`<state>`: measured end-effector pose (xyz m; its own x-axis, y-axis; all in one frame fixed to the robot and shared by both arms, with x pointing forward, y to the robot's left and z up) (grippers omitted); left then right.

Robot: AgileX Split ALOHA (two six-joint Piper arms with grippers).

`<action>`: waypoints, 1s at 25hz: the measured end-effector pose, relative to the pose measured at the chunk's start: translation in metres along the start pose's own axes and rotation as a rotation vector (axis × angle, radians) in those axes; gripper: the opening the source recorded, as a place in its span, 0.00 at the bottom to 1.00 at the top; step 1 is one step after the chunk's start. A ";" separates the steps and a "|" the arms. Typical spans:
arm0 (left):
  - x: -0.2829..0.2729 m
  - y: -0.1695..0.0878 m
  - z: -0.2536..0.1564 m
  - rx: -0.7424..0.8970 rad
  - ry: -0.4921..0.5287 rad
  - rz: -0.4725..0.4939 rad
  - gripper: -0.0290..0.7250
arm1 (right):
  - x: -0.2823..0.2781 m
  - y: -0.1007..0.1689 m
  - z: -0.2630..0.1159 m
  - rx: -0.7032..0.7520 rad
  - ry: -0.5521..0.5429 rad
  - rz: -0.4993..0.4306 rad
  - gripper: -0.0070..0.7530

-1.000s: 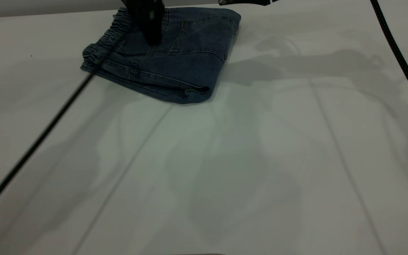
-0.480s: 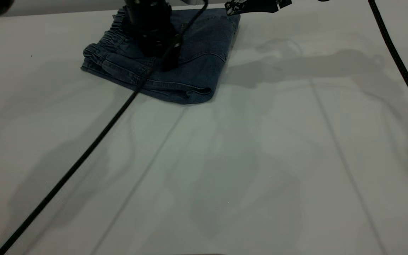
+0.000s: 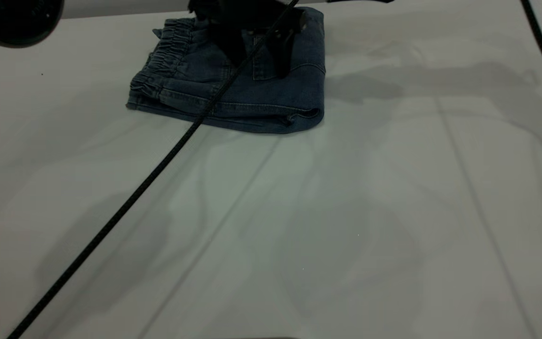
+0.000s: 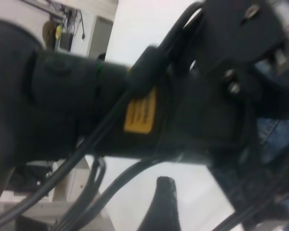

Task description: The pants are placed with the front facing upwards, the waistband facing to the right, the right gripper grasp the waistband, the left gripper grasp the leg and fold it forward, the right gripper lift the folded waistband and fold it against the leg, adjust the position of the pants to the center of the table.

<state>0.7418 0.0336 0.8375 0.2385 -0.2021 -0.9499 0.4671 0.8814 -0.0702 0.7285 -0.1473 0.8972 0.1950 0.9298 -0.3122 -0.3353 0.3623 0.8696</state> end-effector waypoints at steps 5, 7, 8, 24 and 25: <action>-0.001 0.002 0.000 0.081 -0.001 0.019 0.81 | -0.011 -0.006 0.004 0.017 -0.023 -0.010 0.78; -0.005 0.006 0.002 0.100 -0.007 0.051 0.81 | -0.013 -0.007 0.004 0.017 -0.021 -0.015 0.78; -0.010 0.008 0.004 0.109 -0.015 0.072 0.81 | -0.014 -0.006 0.004 0.011 -0.013 -0.023 0.78; -0.203 0.008 0.036 0.130 -0.299 0.191 0.81 | -0.119 0.164 0.008 -0.247 0.084 -0.476 0.78; -0.211 0.008 0.031 0.128 -0.288 0.191 0.81 | -0.127 0.177 0.006 -0.252 0.071 -0.507 0.78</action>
<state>0.7216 0.0700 1.0464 0.5534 -0.1669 -0.8160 0.4892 0.8580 0.1562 0.6495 -0.2011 1.0931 0.3293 0.6345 -0.6993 -0.4269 0.7606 0.4891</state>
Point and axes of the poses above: a point on each arm's last joint axis where the gripper is mounted, x pointing out along that axis toward the gripper, y along the wrist's bending axis when the last joint is at zero, z = x × y, the point moved 4 cm from there along x, pointing out along that axis toward the gripper
